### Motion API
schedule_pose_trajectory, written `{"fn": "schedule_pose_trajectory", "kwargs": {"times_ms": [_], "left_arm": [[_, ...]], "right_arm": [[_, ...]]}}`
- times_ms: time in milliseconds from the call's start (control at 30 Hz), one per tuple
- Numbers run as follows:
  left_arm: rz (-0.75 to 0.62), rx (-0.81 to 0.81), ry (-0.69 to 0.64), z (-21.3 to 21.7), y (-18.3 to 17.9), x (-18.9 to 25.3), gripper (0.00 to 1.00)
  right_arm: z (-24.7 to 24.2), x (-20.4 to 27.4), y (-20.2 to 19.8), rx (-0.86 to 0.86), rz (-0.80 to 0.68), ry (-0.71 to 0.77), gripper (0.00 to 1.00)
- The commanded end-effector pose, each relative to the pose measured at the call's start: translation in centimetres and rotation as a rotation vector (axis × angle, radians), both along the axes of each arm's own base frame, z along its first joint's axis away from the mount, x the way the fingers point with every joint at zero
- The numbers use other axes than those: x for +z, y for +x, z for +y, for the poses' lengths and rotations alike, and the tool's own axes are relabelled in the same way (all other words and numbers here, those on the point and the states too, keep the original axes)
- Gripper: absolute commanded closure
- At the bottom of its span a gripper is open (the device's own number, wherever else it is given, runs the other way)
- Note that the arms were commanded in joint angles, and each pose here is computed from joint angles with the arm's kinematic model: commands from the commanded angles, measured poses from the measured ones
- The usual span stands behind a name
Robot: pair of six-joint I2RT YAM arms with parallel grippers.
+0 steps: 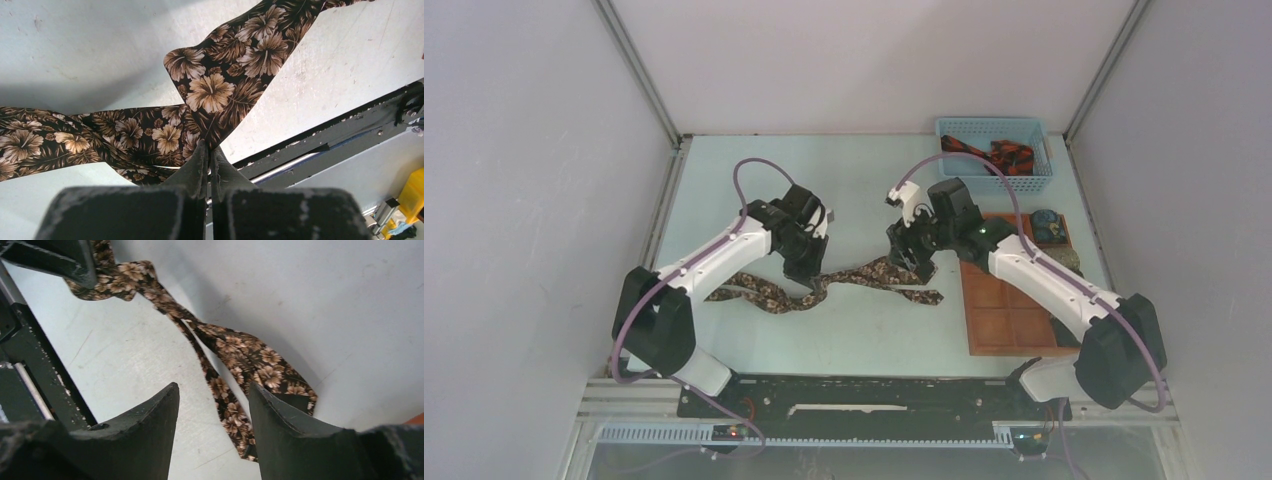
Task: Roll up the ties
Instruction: Flatten out the tie at the center of the board.
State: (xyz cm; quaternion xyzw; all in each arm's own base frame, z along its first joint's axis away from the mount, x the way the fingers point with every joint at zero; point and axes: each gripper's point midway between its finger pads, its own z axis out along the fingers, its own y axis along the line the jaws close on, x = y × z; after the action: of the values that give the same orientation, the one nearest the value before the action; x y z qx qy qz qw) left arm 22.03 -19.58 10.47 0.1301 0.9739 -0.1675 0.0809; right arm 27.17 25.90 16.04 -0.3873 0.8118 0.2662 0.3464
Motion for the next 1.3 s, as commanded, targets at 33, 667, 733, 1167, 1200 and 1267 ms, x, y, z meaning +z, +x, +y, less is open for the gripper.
{"fn": "schedule_pose_trajectory", "kwargs": {"times_ms": [33, 667, 733, 1167, 1200, 1267], "left_arm": [[-0.046, -0.048, -0.061, -0.6, 0.0, 2.9, 1.0], [0.111, 0.023, -0.149, -0.2, 4.3, -0.2, 0.99], [0.135, 0.045, -0.152, -0.1, 5.4, -1.0, 0.98], [0.267, 0.166, -0.154, 0.9, 10.6, -5.8, 0.84], [0.272, 0.177, -0.15, 1.2, 10.8, -6.0, 0.81], [0.269, 0.197, -0.135, 1.8, 11.3, -6.3, 0.73]], "right_arm": [[-0.9, 0.0, 2.5, 0.014, -0.058, 0.014, 0.44], [-3.0, -8.3, 5.9, -0.318, 0.257, -0.093, 0.48], [-3.2, -8.2, 6.2, -0.347, 0.254, -0.094, 0.48], [-2.9, -8.3, 6.9, -0.4, 0.264, -0.068, 0.51], [-2.9, -8.4, 6.9, -0.401, 0.265, -0.07, 0.51], [-2.9, -8.4, 6.9, -0.4, 0.264, -0.068, 0.51]]}}
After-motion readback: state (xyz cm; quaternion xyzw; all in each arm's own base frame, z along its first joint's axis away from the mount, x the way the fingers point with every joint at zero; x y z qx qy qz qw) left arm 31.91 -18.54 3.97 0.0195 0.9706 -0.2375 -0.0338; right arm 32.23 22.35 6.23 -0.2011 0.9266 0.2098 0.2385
